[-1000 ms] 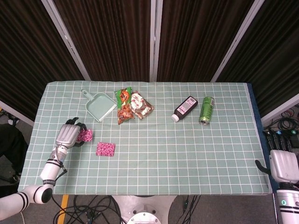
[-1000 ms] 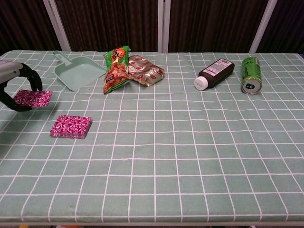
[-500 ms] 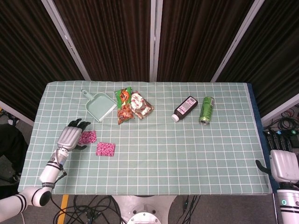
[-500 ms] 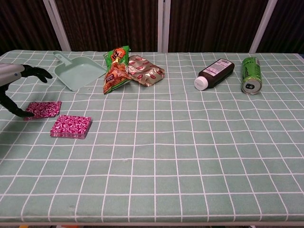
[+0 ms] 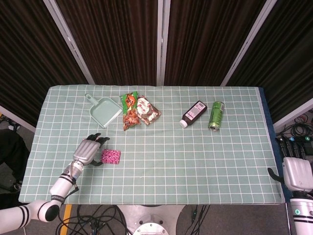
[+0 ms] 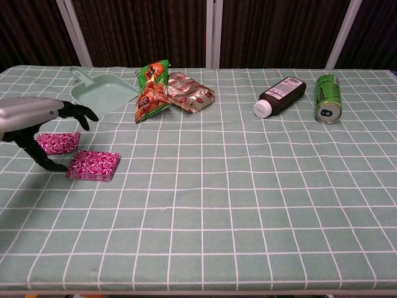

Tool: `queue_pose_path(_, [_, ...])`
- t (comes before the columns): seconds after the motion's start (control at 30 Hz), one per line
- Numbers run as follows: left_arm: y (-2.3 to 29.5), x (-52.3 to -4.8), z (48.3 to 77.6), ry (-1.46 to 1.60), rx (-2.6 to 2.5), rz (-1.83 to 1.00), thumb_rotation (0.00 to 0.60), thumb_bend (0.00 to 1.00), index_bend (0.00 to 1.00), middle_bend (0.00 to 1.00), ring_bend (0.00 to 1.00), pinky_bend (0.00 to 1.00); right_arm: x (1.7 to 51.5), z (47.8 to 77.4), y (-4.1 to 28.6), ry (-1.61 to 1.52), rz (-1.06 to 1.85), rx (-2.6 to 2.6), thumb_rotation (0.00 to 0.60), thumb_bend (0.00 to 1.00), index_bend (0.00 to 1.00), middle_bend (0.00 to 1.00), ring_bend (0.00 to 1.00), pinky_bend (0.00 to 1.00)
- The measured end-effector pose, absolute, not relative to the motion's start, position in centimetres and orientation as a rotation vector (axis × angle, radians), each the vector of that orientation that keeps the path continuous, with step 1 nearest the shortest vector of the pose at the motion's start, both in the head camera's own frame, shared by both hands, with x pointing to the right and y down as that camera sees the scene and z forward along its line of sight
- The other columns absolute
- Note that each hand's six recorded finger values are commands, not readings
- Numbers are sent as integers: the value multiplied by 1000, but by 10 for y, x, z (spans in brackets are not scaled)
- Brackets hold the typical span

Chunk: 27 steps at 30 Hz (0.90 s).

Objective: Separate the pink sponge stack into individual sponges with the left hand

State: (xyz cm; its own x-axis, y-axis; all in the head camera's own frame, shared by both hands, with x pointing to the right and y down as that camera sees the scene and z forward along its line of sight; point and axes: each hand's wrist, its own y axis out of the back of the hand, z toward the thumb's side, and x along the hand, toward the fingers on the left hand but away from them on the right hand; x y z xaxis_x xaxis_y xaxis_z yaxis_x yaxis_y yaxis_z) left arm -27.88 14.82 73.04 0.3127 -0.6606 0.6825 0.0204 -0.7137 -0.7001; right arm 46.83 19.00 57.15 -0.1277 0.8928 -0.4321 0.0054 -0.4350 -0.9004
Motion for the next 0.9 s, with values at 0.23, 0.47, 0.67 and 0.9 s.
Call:
queue_pose_path(0.23, [163, -251, 742, 517, -1995, -1418, 600, 133, 162, 245, 53, 141, 471, 573, 190, -1048, 1648, -1460, 600, 146, 0, 0, 0, 0])
queue_pose_path(0.47, [167, -245, 748, 511, -1966, -1417, 600, 137, 187, 261, 54, 141, 476, 572, 190, -1063, 1647, -1461, 600, 146, 0, 0, 0, 0])
queue_pose_path(0.67, [162, -250, 747, 524, -1934, -1422, 600, 139, 228, 281, 54, 137, 477, 573, 190, -1062, 1647, -1462, 600, 145, 0, 0, 0, 0])
queue_pose_path(0.9, [161, -256, 748, 517, -1920, -1442, 600, 145, 272, 296, 55, 136, 475, 574, 190, -1053, 1648, -1463, 600, 145, 0, 0, 0, 0])
